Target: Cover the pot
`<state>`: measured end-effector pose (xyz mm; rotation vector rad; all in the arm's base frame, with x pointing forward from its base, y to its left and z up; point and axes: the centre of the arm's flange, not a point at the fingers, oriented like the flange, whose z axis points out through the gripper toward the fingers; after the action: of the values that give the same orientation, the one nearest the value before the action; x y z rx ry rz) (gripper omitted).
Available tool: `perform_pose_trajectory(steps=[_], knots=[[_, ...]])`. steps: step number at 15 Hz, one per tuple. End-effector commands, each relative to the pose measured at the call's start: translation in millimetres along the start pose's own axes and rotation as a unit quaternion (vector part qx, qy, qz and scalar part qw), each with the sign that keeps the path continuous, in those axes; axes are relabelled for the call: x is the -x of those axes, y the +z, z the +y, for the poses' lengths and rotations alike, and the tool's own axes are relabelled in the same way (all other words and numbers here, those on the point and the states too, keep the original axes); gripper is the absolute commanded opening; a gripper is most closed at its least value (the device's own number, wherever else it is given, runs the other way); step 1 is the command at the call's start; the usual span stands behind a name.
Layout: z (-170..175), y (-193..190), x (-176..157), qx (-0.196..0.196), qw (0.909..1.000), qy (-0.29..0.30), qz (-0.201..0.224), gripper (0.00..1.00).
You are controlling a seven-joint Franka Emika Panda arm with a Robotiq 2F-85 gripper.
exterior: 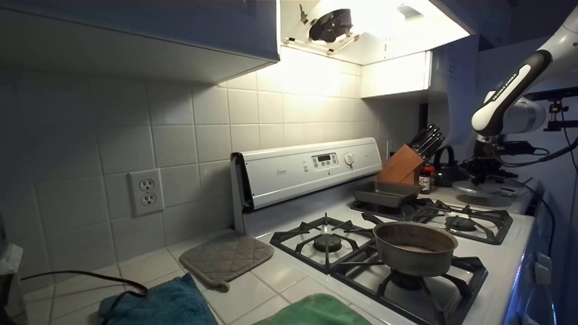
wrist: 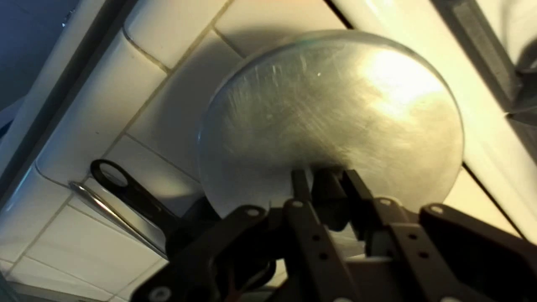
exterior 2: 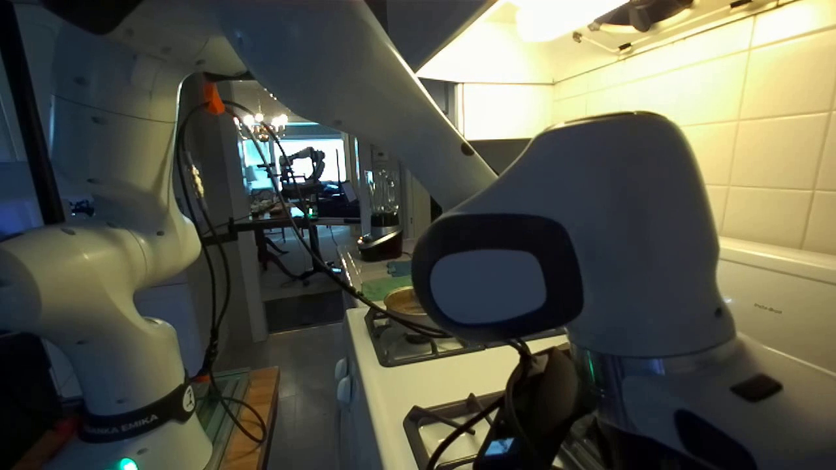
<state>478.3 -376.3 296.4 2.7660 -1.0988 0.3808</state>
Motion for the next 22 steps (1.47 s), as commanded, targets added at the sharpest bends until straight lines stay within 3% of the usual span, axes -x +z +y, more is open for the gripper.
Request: perform_pose_trajectory(steps=[1,6,15,16,17,18,22], knots=[[-18.9,-37.0,17.3,-0.033,0.9984,-0.046,-0.002,0.06],[-74.8,-73.6,42.9,-0.054,0.9887,-0.14,0.005,0.06],[-160.2,-115.5,107.3,-0.082,0.9627,-0.258,0.012,0.06],[-163.2,-117.1,109.0,-0.084,0.9617,-0.261,0.013,0.06],[-166.4,-103.0,93.4,-0.083,0.9667,-0.242,0.009,0.06],[-169.2,-104.6,96.3,-0.084,0.9658,-0.245,0.009,0.25],[-166.9,-101.8,95.6,-0.083,0.9665,-0.243,0.007,0.25]])
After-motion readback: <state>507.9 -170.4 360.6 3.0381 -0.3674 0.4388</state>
